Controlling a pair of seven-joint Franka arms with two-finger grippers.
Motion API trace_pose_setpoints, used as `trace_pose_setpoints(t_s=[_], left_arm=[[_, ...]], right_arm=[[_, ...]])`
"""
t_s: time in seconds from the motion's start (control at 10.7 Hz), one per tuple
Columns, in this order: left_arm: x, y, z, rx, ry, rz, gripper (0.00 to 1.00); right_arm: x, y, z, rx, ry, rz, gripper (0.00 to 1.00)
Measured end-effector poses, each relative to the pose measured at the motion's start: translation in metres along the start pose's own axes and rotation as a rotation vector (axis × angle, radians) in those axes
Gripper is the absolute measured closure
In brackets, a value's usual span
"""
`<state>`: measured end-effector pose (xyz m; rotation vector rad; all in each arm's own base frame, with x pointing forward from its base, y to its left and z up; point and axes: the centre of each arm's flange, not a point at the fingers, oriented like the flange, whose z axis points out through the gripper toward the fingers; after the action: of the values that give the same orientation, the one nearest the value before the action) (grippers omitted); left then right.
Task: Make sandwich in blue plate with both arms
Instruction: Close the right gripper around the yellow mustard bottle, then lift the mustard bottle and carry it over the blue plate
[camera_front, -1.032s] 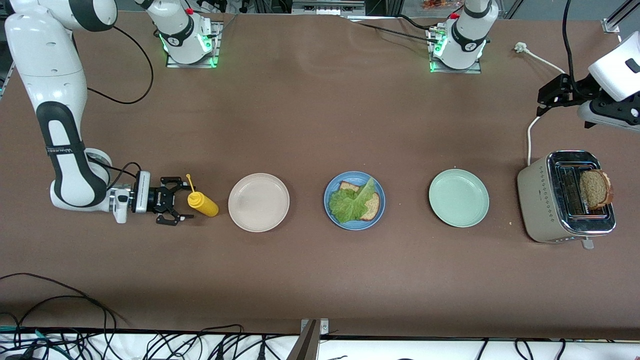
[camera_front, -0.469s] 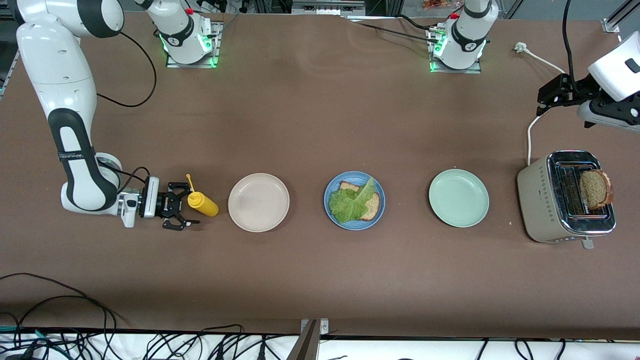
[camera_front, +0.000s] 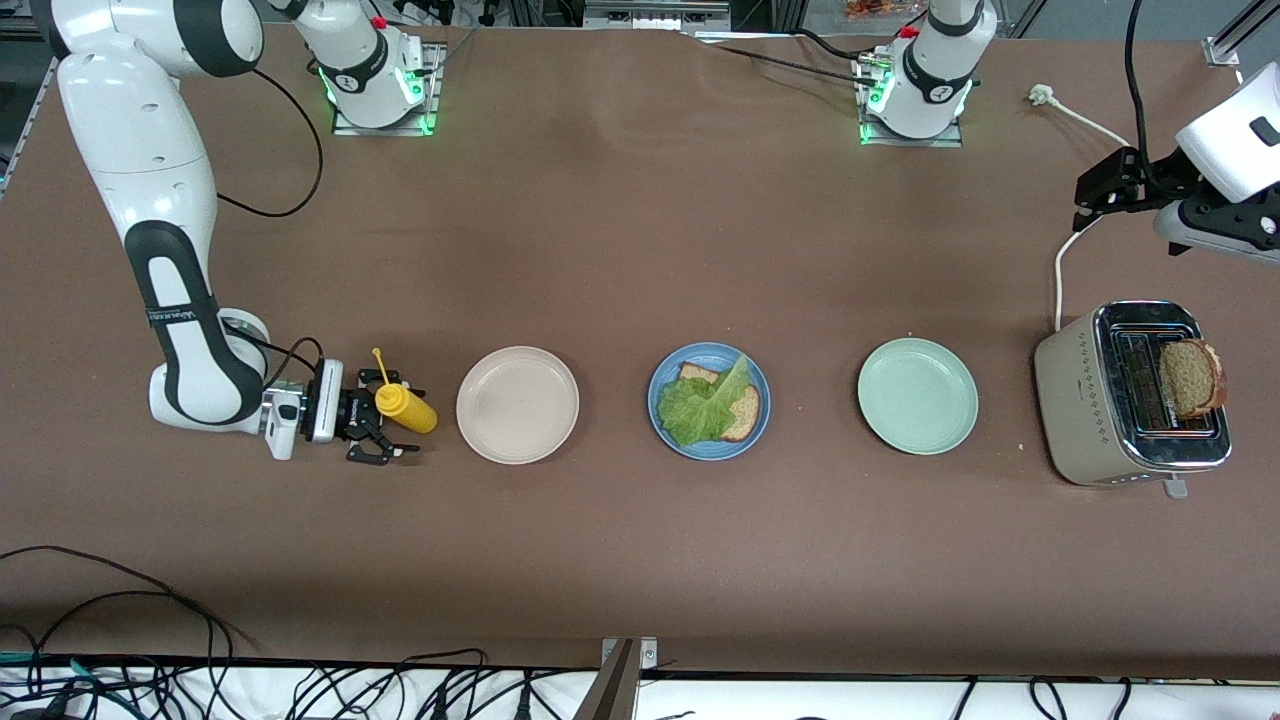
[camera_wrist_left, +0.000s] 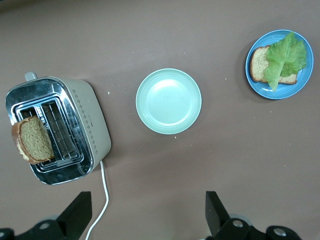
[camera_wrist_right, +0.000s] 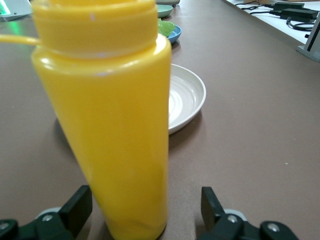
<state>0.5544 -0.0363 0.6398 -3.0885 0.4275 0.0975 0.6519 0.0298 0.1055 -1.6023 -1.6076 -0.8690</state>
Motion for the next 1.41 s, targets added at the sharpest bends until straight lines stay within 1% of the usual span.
trace_pose_setpoints(t_s=[0.09, 0.19, 0.28, 0.38, 0.47, 0.56, 0.66, 0.75, 0.84, 1.03, 1.22, 1.31, 1.41], left_arm=[[0.000, 0.000, 0.000, 0.000, -0.001, 0.000, 0.00], [0.000, 0.000, 0.000, -0.001, -0.003, 0.000, 0.00], [0.000, 0.000, 0.000, -0.001, -0.004, 0.000, 0.00], [-0.001, 0.000, 0.000, -0.001, -0.005, 0.000, 0.00], [-0.001, 0.000, 0.000, -0.001, -0.005, 0.000, 0.00], [-0.001, 0.000, 0.000, -0.001, -0.005, 0.000, 0.00], [-0.001, 0.000, 0.001, -0.001, -0.006, 0.000, 0.00], [-0.001, 0.000, 0.001, -0.001, -0.006, 0.000, 0.00], [-0.001, 0.000, 0.001, -0.001, -0.006, -0.001, 0.00], [-0.001, 0.000, 0.001, -0.001, -0.006, -0.001, 0.00], [-0.001, 0.000, 0.001, -0.001, -0.006, -0.001, 0.00], [-0.001, 0.000, 0.001, -0.001, -0.006, -0.001, 0.00], [-0.001, 0.000, 0.001, -0.001, -0.006, -0.001, 0.00]], right_arm=[[0.000, 0.001, 0.000, -0.004, -0.006, 0.001, 0.15], [0.000, 0.001, 0.000, -0.007, -0.009, 0.001, 0.32], [0.000, 0.001, 0.001, -0.007, -0.011, -0.001, 0.44], [0.003, 0.003, 0.002, -0.007, -0.012, -0.006, 0.55], [0.006, 0.005, 0.004, -0.013, -0.024, -0.006, 0.56], [0.011, 0.008, 0.003, -0.005, -0.049, 0.026, 0.56], [0.022, 0.014, -0.001, 0.024, -0.110, 0.066, 0.56], [0.042, 0.020, -0.010, 0.053, -0.192, 0.113, 0.56], [0.066, 0.025, -0.019, 0.064, -0.256, 0.146, 0.56], [0.110, 0.029, -0.026, 0.062, -0.332, 0.184, 0.58], [0.137, 0.028, -0.014, 0.066, -0.410, 0.221, 0.67], [0.156, 0.026, -0.002, 0.065, -0.476, 0.243, 0.67], [0.185, 0.023, 0.012, 0.054, -0.558, 0.261, 0.67]])
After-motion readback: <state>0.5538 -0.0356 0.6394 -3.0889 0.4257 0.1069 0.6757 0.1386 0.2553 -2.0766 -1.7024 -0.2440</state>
